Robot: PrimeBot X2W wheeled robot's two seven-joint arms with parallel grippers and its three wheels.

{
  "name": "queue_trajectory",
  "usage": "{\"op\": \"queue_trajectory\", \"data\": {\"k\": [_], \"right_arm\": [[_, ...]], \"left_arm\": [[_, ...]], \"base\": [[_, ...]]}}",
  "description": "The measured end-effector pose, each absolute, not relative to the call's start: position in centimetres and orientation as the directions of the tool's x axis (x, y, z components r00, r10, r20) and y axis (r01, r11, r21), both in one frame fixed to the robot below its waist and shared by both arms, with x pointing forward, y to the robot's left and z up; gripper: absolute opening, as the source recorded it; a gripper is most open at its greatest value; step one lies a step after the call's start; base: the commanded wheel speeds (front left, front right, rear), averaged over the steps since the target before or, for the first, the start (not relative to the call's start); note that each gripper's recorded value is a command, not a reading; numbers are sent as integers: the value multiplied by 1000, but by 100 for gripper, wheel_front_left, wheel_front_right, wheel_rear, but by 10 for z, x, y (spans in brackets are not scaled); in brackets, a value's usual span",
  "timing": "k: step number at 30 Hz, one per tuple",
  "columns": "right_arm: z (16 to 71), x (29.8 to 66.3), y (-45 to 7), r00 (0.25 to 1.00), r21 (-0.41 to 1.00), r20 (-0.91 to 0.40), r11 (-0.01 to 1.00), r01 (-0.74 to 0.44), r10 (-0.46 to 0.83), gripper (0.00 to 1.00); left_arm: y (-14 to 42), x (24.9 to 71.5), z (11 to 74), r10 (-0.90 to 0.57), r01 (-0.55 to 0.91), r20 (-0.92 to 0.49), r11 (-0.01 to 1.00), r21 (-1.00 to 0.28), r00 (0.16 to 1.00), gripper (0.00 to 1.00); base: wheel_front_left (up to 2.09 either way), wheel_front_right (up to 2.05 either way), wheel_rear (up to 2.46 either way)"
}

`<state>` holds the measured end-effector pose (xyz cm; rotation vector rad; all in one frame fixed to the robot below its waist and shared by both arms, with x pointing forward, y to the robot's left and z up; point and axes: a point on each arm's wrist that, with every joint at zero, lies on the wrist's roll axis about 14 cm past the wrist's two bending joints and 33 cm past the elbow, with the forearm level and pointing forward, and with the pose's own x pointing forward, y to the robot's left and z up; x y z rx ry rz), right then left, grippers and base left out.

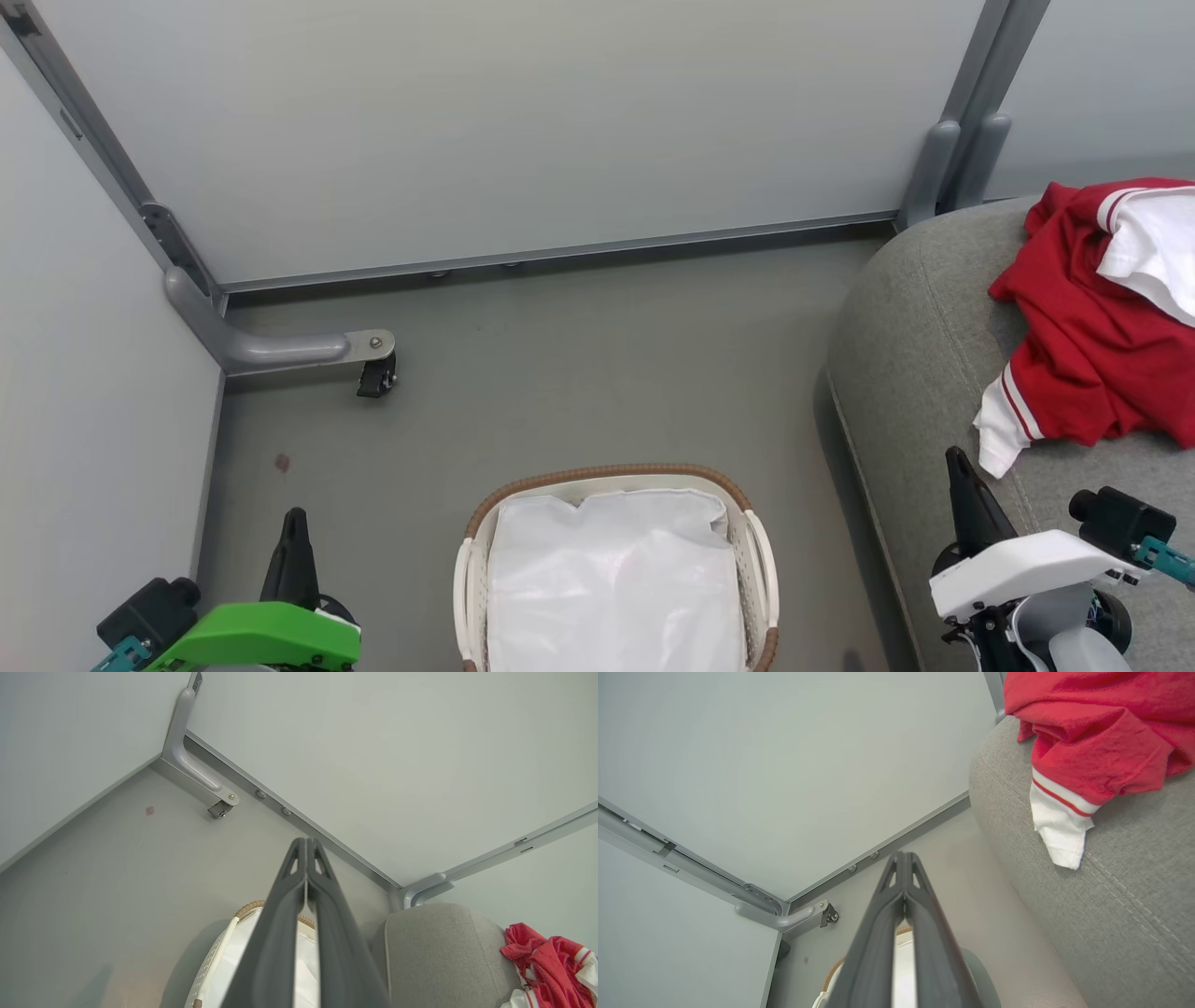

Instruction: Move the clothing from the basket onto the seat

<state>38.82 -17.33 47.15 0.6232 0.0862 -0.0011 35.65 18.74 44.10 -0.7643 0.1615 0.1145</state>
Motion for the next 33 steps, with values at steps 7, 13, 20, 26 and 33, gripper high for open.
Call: {"op": "queue_trajectory", "data": {"k": [7,13,20,26,33], "right_arm": [[472,388,-177,996,660,-88,749,48,14,0],[474,388,-180,996,718,-91,693,60,7,0],[475,388,-182,996,776,-92,627,70,2,0],[477,388,-184,996,819,-92,569,76,0,0],[479,388,-186,996,861,-90,503,78,-1,0]], "left_arm": [[190,361,446,47,-167,-180,656,-736,982,0],[191,362,448,46,-171,-180,602,-780,983,0],[193,366,454,44,-164,-167,539,-826,985,0],[194,368,458,41,-159,-160,488,-858,986,0],[194,370,461,36,-154,-153,428,-891,988,0]], "base": [[0,0,0],[0,0,0],[0,0,0],[0,0,0],[0,0,0]]}}
